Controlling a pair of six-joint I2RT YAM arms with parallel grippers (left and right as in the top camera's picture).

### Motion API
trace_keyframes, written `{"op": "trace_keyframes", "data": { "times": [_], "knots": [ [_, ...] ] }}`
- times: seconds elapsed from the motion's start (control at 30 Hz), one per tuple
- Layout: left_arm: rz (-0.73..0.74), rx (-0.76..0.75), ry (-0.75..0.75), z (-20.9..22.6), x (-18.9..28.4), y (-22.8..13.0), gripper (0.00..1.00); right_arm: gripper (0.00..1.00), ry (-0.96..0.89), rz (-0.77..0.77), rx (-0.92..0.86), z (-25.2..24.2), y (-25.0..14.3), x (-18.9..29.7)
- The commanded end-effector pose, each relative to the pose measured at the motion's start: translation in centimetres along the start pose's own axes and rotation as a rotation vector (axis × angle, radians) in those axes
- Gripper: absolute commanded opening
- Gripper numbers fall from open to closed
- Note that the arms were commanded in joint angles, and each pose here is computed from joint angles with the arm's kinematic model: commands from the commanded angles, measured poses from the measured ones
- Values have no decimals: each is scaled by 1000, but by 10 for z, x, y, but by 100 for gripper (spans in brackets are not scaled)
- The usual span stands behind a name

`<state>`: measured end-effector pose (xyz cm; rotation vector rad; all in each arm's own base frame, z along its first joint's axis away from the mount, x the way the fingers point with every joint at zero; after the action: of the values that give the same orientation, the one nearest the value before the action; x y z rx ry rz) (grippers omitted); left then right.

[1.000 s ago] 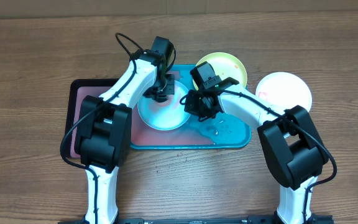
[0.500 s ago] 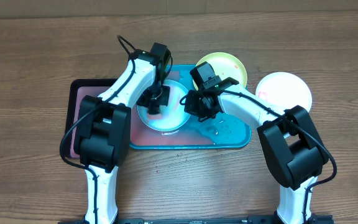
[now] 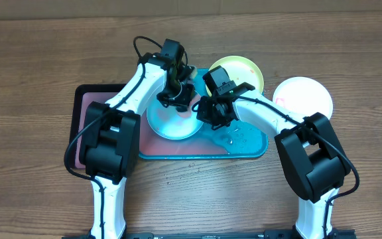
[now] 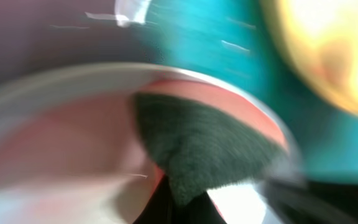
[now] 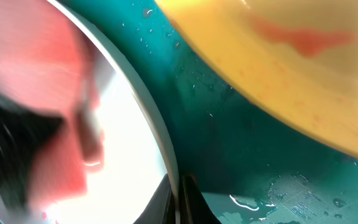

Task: Clean dirty plates on tray and stack at the side
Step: 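Scrub the light-blue plate with the sponge while the right gripper holds it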

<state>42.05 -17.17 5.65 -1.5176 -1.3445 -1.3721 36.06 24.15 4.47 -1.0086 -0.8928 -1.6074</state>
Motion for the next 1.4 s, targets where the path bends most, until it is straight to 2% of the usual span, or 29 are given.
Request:
{"op": "trace_keyframes", "data": {
  "times": [0.0,0.13,0.27,0.33,0.4,0.5,0.57,0.63,0.83,1.0,1.1,1.17,1.23,1.27,1.37],
  "knots": [
    [-73,258,429,62,9,2,4,4,-11,-2,2,-1,1,-3],
    [-48,353,665,85,25,-17,4,4,-11,-3,2,-1,1,-3],
    [59,362,670,76,25,-40,4,4,-9,-5,3,-1,2,-3],
    [133,352,614,67,23,-51,4,4,-9,-4,3,-1,2,-3],
    [235,270,495,52,18,-62,4,4,-10,-4,3,-1,2,-3],
    [352,64,207,19,10,-72,4,4,-9,-4,3,-1,2,-3],
    [374,-46,42,0,8,-75,4,4,-9,-5,3,-1,2,-3],
    [364,-101,-55,-11,8,-74,4,4,-9,-4,3,-1,2,-3],
    [258,-127,-74,-14,1,-53,4,4,-9,-4,3,-1,2,-3],
    [208,-71,-68,-4,1,-42,4,4,-12,-2,2,-1,1,-3],
    [251,-60,-28,3,3,-50,4,4,-12,-2,2,-1,1,-3],
    [304,-60,55,14,6,-60,4,4,-11,-2,2,-1,1,-3],
    [335,-26,174,29,10,-66,4,4,-11,-2,2,-1,1,-3],
    [338,18,281,41,14,-68,4,4,-11,-2,2,-1,1,-3],
    [289,132,495,65,22,-65,4,4,-11,-2,2,-1,1,-3]
  ]
}}
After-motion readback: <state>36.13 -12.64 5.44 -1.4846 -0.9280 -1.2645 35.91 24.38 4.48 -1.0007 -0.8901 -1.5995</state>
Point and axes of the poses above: each gripper's point midway between its finger pads, its own x axis back along the fingers, its own z axis along the line the jaws close on, y = z × x, the point moved 4 cm from there along x, back along the fingers
